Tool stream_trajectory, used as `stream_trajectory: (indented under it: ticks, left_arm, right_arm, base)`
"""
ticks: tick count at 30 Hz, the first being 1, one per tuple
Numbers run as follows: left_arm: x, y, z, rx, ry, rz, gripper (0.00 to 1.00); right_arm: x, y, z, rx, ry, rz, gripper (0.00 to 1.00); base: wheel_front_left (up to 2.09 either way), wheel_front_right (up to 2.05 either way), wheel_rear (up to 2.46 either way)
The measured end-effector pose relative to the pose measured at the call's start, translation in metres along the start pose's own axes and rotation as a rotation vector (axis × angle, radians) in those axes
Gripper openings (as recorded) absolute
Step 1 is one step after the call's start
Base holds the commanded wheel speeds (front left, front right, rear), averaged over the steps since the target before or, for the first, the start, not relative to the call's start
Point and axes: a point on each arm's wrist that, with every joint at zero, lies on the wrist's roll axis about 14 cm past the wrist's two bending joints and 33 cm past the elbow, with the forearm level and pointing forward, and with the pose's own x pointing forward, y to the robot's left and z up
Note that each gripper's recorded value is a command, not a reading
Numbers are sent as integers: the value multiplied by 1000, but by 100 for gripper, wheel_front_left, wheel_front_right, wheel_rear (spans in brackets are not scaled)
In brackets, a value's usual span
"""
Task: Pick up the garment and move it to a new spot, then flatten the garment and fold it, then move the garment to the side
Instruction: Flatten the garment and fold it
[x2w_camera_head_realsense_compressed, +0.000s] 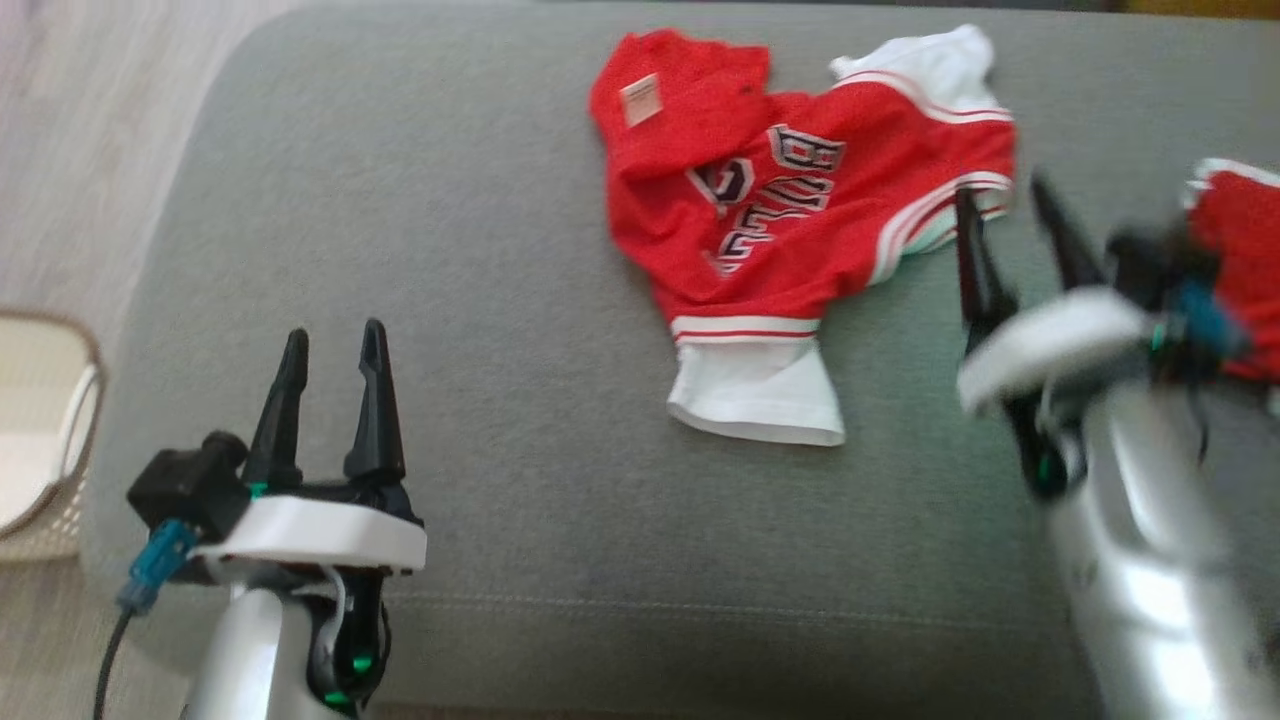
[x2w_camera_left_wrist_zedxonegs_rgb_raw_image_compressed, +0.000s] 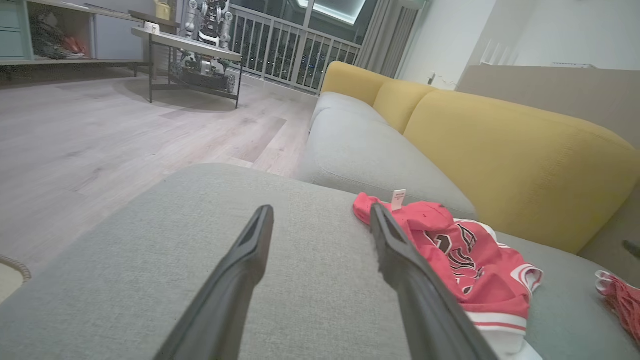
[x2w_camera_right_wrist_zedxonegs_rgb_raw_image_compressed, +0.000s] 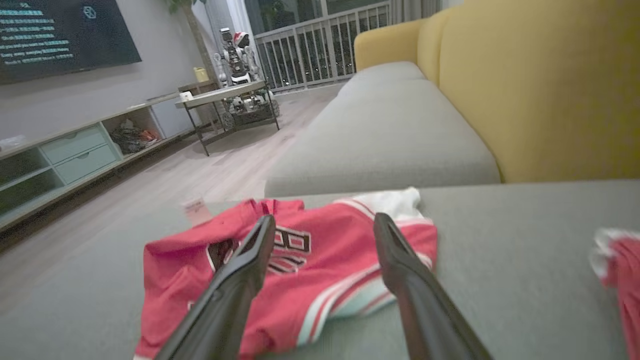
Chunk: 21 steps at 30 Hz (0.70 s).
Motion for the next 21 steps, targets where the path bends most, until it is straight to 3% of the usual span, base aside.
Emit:
stream_trajectory:
  ticks: [6,14,21]
  left_arm:
    - [1,-13,-7,-5,18,-37,100]
    - [1,-14,-13,-6,37,-43,100]
    - [-2,-10,-20,1,58,-33,100]
  right_arm:
    - [-45,-7,-28,92,50,-34,100]
    - [-52,-2,-38,149,71,-26,100]
    - [-57,25,-96,274,315,14,100]
  base:
    - [0,0,0]
    - [0,0,0]
    - [0,0,0]
